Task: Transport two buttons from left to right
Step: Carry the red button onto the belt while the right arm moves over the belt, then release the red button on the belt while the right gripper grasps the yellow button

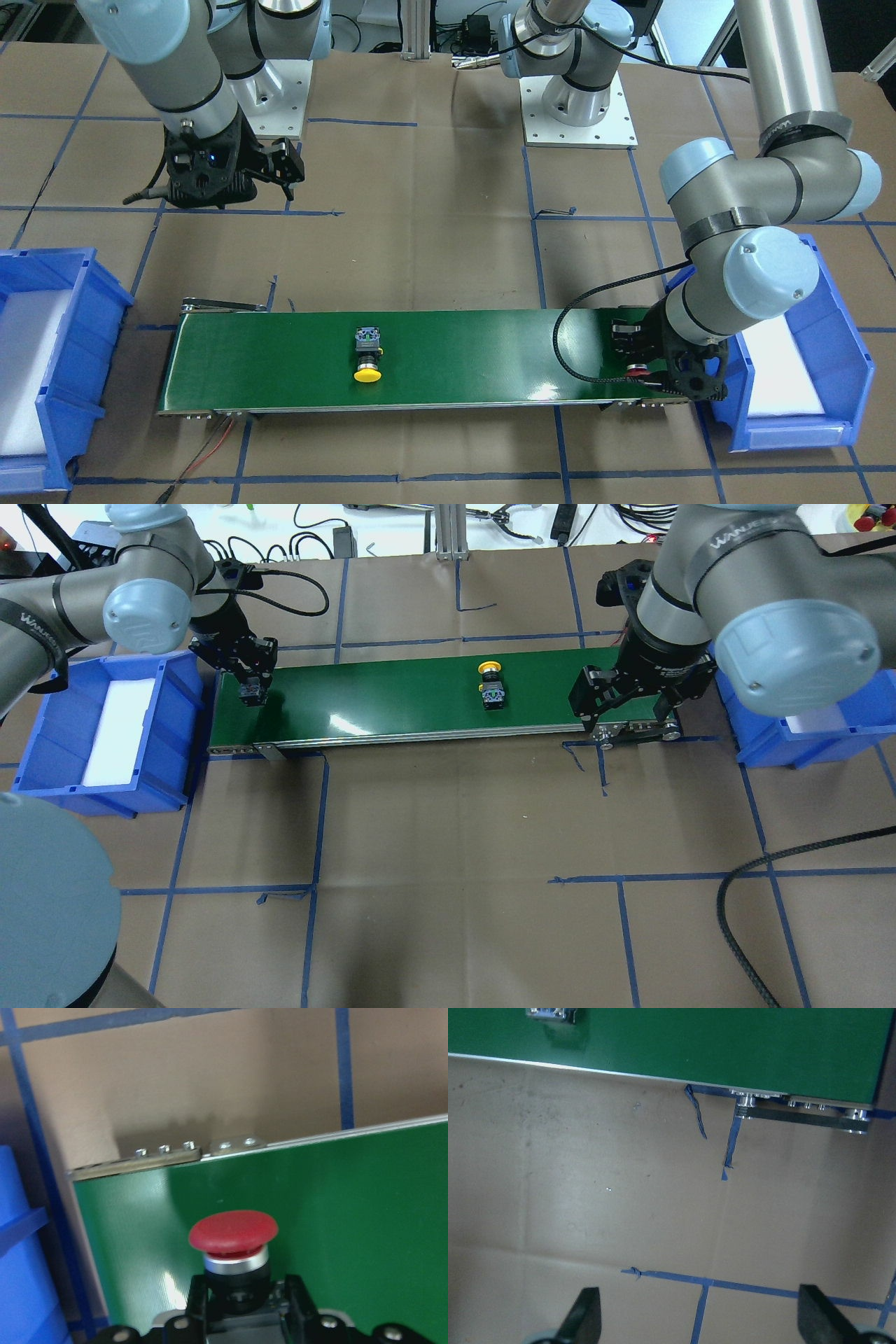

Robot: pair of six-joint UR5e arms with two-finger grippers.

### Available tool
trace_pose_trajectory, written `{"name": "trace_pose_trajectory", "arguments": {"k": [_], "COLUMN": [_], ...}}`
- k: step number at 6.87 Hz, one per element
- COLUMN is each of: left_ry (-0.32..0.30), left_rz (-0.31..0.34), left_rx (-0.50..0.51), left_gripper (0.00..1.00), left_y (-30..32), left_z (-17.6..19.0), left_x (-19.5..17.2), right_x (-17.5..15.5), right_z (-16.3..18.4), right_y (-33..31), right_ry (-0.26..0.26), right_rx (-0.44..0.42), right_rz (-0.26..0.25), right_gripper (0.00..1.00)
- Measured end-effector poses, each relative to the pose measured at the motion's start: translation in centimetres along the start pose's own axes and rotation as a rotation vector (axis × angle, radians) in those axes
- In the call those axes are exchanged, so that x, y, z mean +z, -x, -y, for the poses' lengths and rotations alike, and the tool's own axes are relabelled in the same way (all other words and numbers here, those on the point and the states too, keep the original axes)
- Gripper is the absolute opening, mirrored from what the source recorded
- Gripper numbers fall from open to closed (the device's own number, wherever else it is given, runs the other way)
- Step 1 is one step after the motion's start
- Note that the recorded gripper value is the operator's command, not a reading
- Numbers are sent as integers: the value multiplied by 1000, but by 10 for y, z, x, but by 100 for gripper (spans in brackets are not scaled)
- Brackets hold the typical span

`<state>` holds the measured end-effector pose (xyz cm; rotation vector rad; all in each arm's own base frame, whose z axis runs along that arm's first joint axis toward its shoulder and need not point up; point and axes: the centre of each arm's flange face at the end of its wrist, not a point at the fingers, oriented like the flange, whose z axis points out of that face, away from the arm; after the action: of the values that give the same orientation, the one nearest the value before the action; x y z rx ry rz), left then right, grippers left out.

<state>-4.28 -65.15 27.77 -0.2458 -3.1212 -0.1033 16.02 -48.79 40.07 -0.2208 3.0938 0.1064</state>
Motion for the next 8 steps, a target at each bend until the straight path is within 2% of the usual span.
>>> {"name": "trace_pose_trajectory", "arguments": {"k": [1, 2, 3, 4, 6, 8], "left_ry": [-6, -10, -11, -11, -5, -13], "left_rz": [3, 5, 5, 5, 5, 14], "left_rx": [6, 5, -4, -22, -56, -67], "left_gripper": [22, 45, 75, 100, 100, 100], "left_y": [-3, -5, -6, -7, -10, -10], "left_z": [2, 2, 0, -3, -10, -13], "left_x": [8, 12, 13, 12, 10, -13], "right_x": [16, 23, 26, 36, 53, 68], "right_z": [25, 50, 76, 95, 112, 119], "right_y": [-3, -6, -8, -10, -12, -14], "right_ry": [-24, -76, -123, -129, -114, -94], "right_rx": [1, -1, -1, 3, 61, 85], "right_rz": [0, -4, -11, -12, -4, -1], "right_gripper": [100, 100, 100, 100, 100, 100]}}
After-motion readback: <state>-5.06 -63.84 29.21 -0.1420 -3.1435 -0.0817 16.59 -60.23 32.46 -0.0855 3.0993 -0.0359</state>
